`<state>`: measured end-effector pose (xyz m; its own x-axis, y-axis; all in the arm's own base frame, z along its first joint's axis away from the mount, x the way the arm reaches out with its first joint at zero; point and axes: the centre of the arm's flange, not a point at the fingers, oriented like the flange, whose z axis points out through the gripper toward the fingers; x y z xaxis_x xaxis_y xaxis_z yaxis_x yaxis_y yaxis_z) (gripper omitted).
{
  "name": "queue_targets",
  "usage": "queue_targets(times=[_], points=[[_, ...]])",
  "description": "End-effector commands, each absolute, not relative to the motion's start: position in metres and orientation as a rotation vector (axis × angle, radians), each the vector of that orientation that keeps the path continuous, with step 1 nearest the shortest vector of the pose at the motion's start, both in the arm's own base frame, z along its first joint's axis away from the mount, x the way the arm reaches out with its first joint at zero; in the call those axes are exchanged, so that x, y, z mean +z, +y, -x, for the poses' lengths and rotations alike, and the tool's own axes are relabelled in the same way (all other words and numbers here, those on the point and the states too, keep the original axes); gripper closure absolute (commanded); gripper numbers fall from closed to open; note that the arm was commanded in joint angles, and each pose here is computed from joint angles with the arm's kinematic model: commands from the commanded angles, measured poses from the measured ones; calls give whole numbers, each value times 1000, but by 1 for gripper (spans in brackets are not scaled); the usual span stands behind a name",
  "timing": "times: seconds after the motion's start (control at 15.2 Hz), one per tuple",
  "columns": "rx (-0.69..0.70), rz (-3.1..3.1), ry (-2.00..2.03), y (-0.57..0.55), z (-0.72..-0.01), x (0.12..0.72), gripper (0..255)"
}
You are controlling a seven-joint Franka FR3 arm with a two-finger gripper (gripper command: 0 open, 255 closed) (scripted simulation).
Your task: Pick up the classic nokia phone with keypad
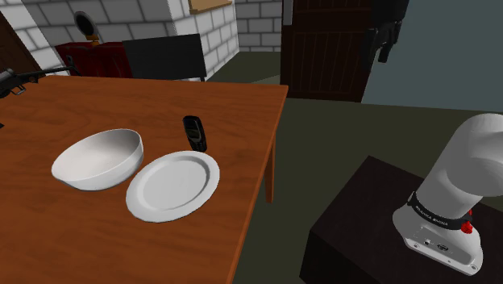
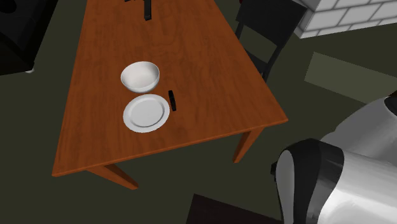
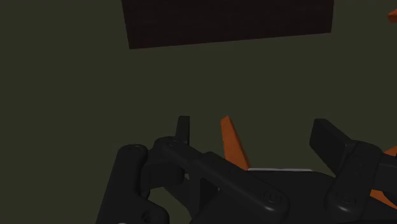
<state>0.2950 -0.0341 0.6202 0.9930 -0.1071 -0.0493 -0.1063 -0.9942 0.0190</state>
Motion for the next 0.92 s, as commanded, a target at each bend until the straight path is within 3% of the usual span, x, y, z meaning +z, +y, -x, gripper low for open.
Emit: queue_targets(times=[0.0,0.86], points=[[-79,-3120,-167,-34,-295,620,0],[3,-3113,-280,123,-355,605,0]])
